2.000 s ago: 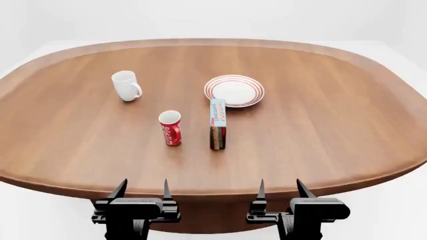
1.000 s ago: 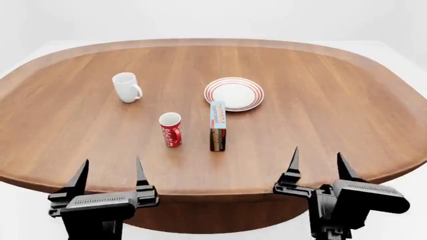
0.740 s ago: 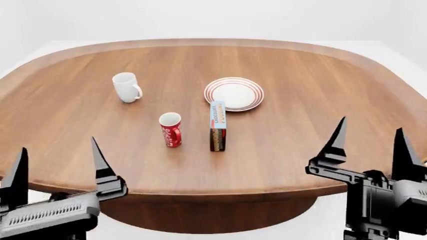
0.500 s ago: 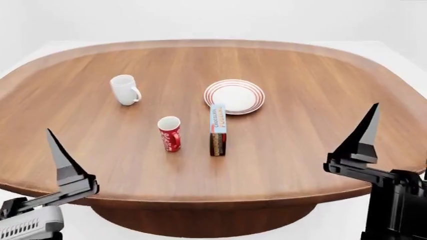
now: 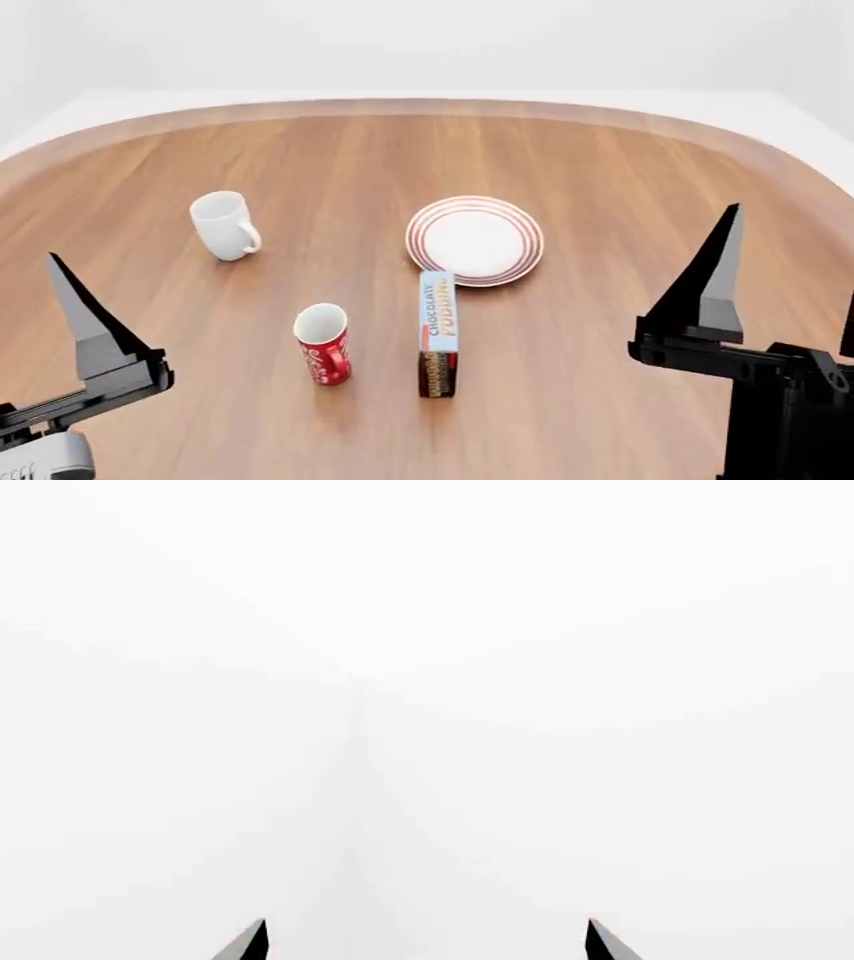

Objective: Pick up the white mug and put it on the plate, and put the chocolate pudding to the right of the plate.

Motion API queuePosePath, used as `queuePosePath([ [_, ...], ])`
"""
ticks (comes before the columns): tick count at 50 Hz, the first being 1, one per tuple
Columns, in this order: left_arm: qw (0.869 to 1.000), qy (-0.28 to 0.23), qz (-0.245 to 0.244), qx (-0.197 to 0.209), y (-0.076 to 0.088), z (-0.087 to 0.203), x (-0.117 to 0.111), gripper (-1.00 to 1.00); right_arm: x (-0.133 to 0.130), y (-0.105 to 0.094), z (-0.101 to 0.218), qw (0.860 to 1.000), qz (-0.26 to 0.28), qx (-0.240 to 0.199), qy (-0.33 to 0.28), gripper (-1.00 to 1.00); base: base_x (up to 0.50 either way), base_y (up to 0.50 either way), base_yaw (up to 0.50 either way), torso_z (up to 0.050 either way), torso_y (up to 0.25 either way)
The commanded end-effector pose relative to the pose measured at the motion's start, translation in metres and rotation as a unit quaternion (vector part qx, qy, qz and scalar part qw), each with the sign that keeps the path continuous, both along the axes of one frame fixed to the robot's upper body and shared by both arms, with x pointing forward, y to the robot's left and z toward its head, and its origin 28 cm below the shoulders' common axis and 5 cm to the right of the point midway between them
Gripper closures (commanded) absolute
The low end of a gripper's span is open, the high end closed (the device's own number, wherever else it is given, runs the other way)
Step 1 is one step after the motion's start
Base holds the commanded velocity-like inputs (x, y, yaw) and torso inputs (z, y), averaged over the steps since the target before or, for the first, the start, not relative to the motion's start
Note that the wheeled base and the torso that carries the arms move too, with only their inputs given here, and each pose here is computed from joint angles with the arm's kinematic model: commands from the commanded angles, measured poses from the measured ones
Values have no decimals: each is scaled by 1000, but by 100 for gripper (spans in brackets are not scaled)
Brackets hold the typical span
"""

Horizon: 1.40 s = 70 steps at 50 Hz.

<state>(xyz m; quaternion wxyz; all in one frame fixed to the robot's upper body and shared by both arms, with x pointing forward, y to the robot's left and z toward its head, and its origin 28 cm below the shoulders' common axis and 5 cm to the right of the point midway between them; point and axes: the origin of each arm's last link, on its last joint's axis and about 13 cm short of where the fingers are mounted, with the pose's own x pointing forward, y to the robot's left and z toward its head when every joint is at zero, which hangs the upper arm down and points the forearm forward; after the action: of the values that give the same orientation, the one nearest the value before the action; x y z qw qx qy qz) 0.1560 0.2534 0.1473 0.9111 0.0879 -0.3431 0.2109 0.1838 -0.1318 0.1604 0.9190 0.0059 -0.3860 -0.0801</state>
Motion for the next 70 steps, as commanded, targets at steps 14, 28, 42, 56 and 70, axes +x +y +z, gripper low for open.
queuePosePath([
  [14, 1000, 1, -5, 4, -2, 0, 0, -100, -1, 3, -1, 1000, 11, -5, 2, -100, 500, 0, 0, 0, 0],
  [28, 1000, 2, -9, 5, -3, -2, 1, -100, -2, 4, -1, 1000, 16, -10, 0, -100, 500, 0, 0, 0, 1],
  [42, 1000, 0, -12, 7, -4, -2, 0, -100, -3, 5, -1, 1000, 16, -12, 0, -100, 500, 0, 0, 0, 1],
  [56, 1000, -7, -16, 9, -5, 3, -3, -100, -5, 6, 2, 1000, 13, -16, -2, -100, 500, 2, 0, 0, 1],
  [70, 1000, -6, -17, 11, -6, 3, -3, -100, -3, 8, 0, 999, -11, -36, 2, -100, 214, 4, 0, 0, 0],
])
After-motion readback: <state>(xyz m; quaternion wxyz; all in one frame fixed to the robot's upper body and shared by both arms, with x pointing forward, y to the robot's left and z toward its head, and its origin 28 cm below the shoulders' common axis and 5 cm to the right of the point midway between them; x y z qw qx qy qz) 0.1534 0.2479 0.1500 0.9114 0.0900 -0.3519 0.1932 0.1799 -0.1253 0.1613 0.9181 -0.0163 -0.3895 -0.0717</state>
